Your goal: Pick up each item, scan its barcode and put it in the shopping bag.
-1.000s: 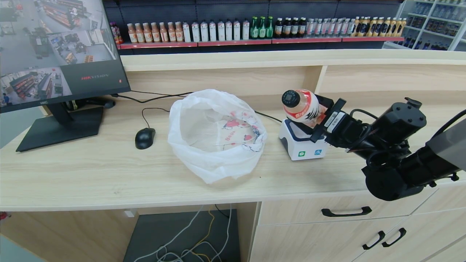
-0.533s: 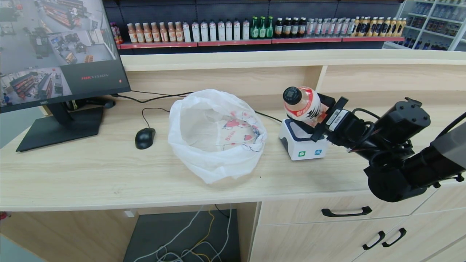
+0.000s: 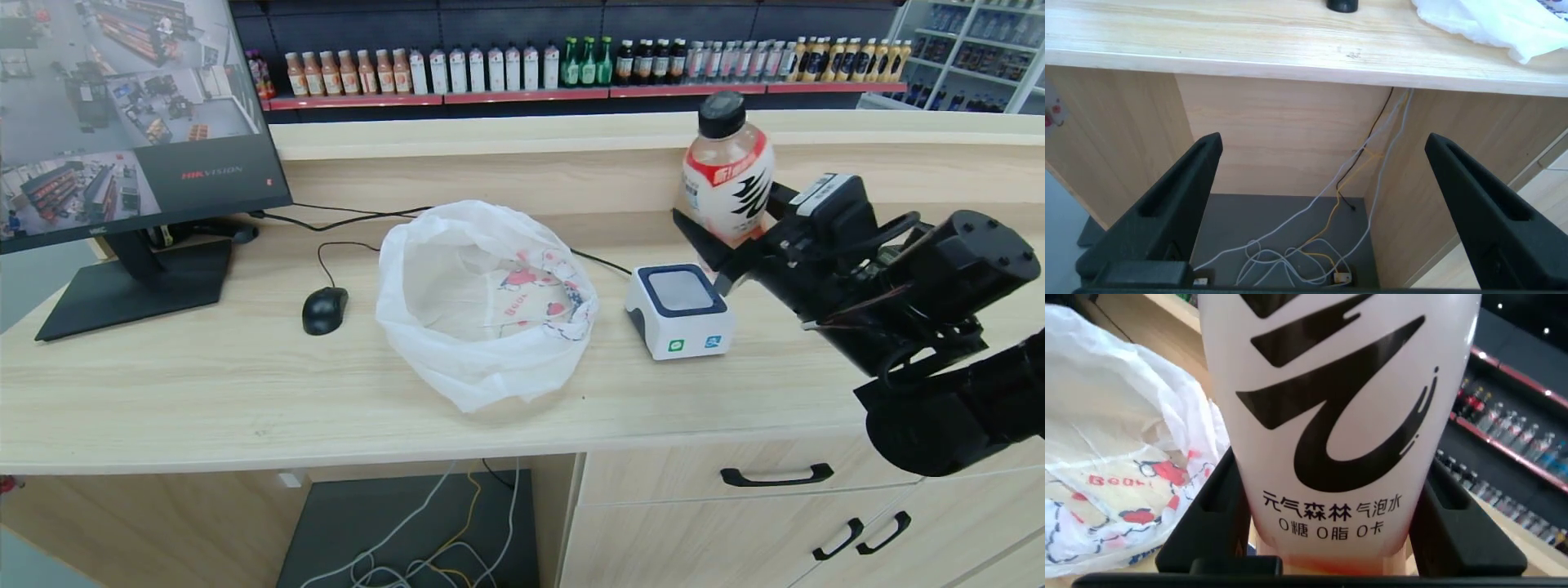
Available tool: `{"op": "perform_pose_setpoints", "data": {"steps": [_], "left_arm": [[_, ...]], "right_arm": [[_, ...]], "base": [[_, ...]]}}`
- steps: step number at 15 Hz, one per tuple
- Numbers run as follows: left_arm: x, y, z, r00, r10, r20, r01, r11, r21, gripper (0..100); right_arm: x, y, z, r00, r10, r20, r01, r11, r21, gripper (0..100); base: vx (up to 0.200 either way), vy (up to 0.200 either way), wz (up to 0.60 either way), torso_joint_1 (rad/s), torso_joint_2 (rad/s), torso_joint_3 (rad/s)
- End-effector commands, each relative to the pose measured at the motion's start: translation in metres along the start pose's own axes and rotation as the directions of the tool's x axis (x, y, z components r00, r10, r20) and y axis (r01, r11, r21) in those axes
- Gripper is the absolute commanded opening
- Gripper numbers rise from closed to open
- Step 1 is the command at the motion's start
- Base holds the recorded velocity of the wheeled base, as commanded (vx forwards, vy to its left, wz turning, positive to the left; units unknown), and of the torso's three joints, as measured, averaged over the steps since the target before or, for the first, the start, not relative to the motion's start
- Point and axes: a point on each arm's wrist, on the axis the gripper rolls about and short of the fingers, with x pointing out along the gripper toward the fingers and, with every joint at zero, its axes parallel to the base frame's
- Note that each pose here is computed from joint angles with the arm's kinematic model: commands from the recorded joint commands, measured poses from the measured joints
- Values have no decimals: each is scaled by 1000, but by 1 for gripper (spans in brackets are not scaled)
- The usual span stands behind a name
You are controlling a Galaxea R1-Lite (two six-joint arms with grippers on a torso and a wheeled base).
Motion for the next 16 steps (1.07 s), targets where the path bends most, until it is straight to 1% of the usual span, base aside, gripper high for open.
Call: {"op": "perform_pose_setpoints", "data": {"steps": [1,3,5,7,9,10,12,14,16], "left_arm": [[0,0,0,1000,1,0,-1,1000,0,100],[0,0,0,1000,1,0,-1,1000,0,100],[0,0,0,1000,1,0,-1,1000,0,100],[0,0,0,1000,1,0,-1,1000,0,100],[0,0,0,1000,1,0,-1,1000,1,100],[0,0,0,1000,1,0,-1,1000,1,100],[0,0,0,1000,1,0,-1,1000,0,100],[0,0,0,1000,1,0,-1,1000,1,100],[0,0,0,1000,1,0,-1,1000,0,100]], "right_arm": [[-19,-8,22,997,-72,-32,74,993,90,0],[-28,-6,18,984,-139,-112,163,957,242,0],[-33,-14,24,961,-234,-146,267,919,290,0],[-35,-11,24,960,-232,-159,275,895,350,0],[-37,-7,24,961,-220,-170,270,883,385,0],[-40,-7,25,954,-237,-184,292,877,382,0],[-37,1,27,939,-271,-210,335,857,392,0],[-33,12,29,943,-256,-213,324,852,410,0],[-32,16,25,944,-243,-224,318,852,416,0]], "base": [[0,0,0,0,0,0],[0,0,0,0,0,0],[0,0,0,0,0,0],[0,0,0,0,0,0],[0,0,0,0,0,0],[0,0,0,0,0,0],[0,0,0,0,0,0],[0,0,0,0,0,0],[0,0,0,0,0,0]]}}
